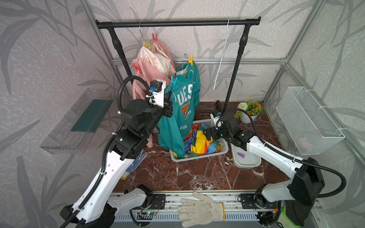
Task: Remove the clothespins securing jackets to the hanger
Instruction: Pick up the hanger from the clothesline, then adjust the jacket in the basket.
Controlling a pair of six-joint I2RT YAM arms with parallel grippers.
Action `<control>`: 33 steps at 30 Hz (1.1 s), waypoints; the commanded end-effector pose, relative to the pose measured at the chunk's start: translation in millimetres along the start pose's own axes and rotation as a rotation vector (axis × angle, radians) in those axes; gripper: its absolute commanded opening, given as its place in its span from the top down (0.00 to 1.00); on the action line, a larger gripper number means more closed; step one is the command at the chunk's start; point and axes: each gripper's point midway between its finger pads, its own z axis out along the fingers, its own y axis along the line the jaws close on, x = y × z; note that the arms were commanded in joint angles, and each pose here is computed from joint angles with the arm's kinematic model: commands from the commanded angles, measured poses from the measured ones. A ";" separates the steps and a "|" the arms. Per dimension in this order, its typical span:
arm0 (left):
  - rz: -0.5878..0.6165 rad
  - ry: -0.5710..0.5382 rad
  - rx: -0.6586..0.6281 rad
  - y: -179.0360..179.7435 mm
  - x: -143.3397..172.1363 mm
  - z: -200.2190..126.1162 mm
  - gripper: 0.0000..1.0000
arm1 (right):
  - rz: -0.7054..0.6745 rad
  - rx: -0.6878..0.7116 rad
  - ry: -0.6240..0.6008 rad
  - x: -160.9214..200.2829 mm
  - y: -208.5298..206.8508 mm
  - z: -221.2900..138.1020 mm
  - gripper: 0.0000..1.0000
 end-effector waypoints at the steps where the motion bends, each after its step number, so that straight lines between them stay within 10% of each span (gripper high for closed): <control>1: 0.020 -0.228 0.042 -6.1 -58.0 -26.4 1.00 | 0.035 0.005 -0.069 -23.5 -4.3 -21.5 0.01; 19: 0.050 -0.177 0.109 -21.7 2.5 -51.2 1.00 | 0.379 0.010 -0.116 -32.5 -90.2 -65.4 0.05; 33: -0.003 -0.191 0.202 -33.9 -5.2 -64.9 1.00 | 0.030 -0.063 -0.221 -58.5 -99.2 -0.9 0.03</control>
